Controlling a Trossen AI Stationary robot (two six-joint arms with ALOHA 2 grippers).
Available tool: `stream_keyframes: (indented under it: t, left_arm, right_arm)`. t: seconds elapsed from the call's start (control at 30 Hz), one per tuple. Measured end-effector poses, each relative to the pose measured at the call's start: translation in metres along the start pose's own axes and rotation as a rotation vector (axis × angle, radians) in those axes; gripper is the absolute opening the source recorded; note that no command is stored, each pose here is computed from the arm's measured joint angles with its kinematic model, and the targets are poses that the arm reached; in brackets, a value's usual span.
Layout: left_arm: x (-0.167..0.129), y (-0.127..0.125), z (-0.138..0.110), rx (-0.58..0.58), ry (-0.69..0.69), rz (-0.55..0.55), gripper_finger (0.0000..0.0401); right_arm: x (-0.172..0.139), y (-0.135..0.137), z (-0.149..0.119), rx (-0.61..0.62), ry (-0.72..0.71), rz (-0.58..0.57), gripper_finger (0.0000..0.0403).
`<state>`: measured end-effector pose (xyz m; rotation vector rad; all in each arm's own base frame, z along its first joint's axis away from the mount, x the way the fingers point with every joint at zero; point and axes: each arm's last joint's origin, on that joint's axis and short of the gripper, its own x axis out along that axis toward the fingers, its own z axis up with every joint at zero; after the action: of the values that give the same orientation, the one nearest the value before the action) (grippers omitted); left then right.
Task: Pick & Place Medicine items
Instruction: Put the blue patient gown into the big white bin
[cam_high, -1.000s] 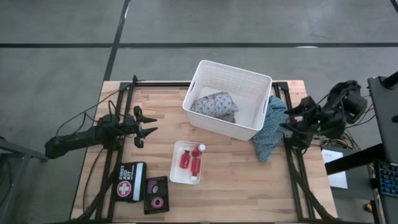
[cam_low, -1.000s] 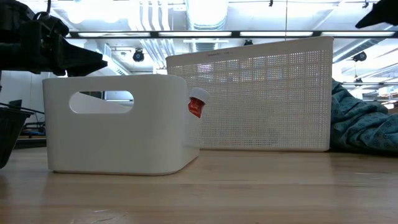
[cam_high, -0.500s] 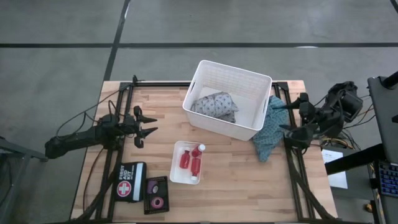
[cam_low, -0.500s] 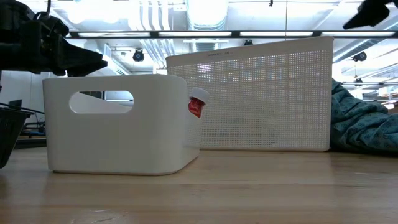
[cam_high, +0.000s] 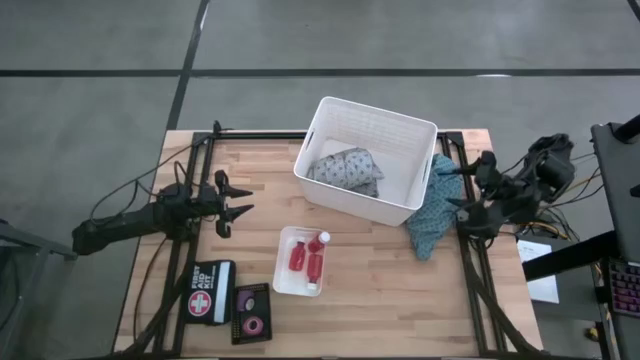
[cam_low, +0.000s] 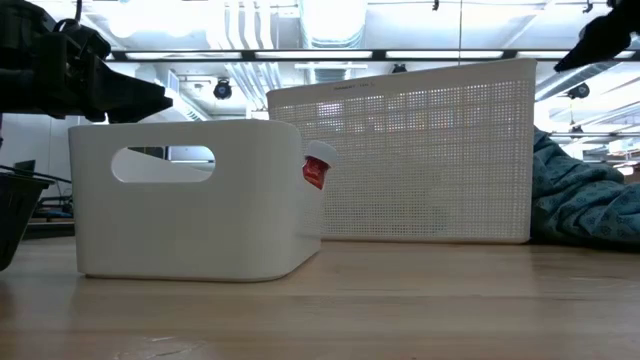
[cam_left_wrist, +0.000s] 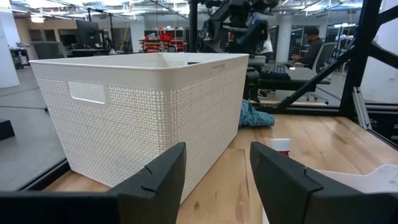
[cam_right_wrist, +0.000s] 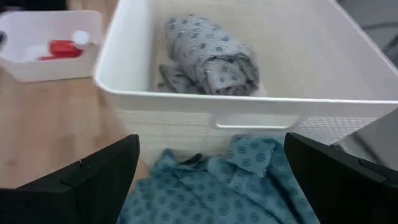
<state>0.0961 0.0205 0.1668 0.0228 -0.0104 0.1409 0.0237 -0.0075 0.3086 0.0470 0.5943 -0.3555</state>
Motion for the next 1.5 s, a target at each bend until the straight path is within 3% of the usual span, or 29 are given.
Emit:
stream_keyframes:
  t: [0.1,0.27,0.37,0.5,0.57,0.77,0.97,1.3,1.4,1.5]
  left_arm:
    - [0.000,0.000,0.000,0.000,0.000,0.000,0.0184]
    - [0.000,0.000,0.000,0.000,0.000,0.000,0.0184]
    - [0.000,0.000,0.000,0.000,0.000,0.000,0.0184]
    - [0.000,0.000,0.000,0.000,0.000,0.000,0.0184]
    - [0.000,0.000,0.000,0.000,0.000,0.000,0.0184]
    - [0.000,0.000,0.000,0.000,0.000,0.000,0.0184]
    - [0.000,0.000,0.000,0.000,0.000,0.000,0.0184]
    - [0.000,0.000,0.000,0.000,0.000,0.000,0.0184]
    - [0.000,0.000,0.000,0.000,0.000,0.001,0.0184]
    - [0.000,0.000,0.000,0.000,0.000,0.000,0.0184]
  right_arm:
    - [0.011,0.005,-0.011,-0.033,-0.015,-0.055,0.0396]
    - [0.012,0.013,-0.008,-0.015,-0.039,-0.037,0.0396]
    - [0.006,0.014,0.004,0.131,-0.116,-0.007,0.0396]
    - [0.000,0.012,0.014,0.452,-0.145,0.043,0.0396]
    - [0.002,0.014,0.012,0.523,-0.174,0.019,0.0396]
    - [0.034,0.044,-0.010,0.674,-0.231,-0.087,0.0396]
    - [0.057,0.053,-0.038,0.996,-0.079,-0.198,0.0396]
    - [0.074,0.052,-0.044,0.967,-0.100,-0.421,0.0396]
    - [0.075,0.051,-0.043,0.971,-0.097,-0.430,0.0396]
    - [0.081,0.060,-0.040,1.050,-0.094,-0.360,0.0396]
